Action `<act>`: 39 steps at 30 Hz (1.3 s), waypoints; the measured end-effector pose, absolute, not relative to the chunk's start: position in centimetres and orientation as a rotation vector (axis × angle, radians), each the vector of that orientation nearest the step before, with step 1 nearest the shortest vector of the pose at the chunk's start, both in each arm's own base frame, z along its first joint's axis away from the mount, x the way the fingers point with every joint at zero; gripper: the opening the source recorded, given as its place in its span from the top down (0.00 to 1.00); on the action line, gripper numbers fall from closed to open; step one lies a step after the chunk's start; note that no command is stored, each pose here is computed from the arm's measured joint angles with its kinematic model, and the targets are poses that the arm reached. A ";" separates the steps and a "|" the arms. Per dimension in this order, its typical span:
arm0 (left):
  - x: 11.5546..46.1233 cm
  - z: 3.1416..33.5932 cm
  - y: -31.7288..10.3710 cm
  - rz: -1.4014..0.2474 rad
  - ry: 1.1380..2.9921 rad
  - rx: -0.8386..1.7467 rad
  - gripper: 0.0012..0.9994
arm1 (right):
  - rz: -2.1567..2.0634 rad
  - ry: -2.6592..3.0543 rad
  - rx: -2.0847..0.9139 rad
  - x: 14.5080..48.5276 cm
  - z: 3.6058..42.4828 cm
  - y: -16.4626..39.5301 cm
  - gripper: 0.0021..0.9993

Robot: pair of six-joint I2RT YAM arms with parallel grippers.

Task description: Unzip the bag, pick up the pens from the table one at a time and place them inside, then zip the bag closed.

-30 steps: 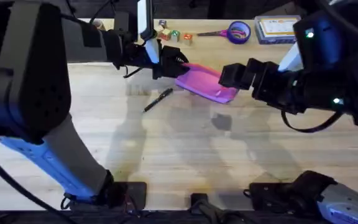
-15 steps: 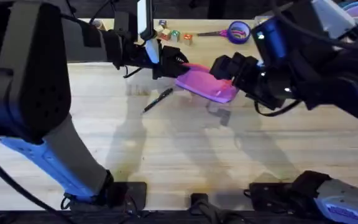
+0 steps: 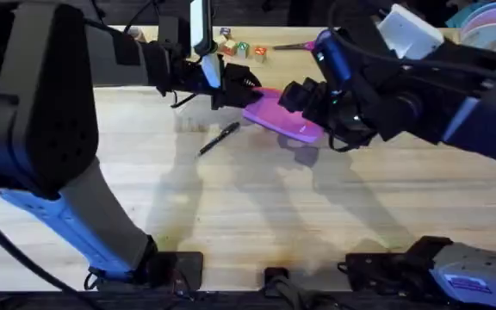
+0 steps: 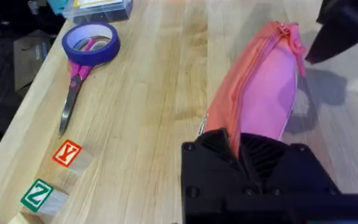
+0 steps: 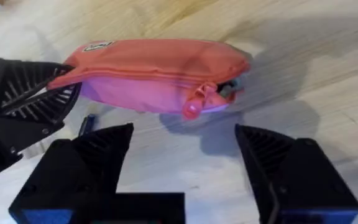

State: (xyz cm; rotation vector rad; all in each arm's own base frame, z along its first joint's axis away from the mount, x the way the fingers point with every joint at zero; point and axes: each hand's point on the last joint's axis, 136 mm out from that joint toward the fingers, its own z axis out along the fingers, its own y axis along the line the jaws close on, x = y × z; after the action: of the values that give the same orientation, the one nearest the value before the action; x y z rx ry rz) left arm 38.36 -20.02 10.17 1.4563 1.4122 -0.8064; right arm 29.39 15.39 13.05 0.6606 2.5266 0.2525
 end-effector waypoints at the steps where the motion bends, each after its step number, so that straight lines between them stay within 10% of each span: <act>1: 38.4 10.2 -20.0 -0.806 1.412 1.456 0.96 | 0.251 2.527 0.664 29.5 12.8 15.5 0.00; 9: 38.3 10.2 -20.0 -0.809 1.411 1.456 0.96 | 0.184 2.536 0.711 30.0 11.0 15.3 0.07; 39: 38.1 10.0 -20.0 -0.826 1.429 1.453 0.96 | 0.075 2.443 0.820 31.3 10.0 13.9 0.85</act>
State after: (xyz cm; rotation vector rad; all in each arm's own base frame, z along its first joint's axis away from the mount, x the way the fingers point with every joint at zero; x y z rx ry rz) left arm 38.05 -20.00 10.01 1.4528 1.4290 -0.8259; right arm 31.34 13.90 9.98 0.8200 2.4427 0.0749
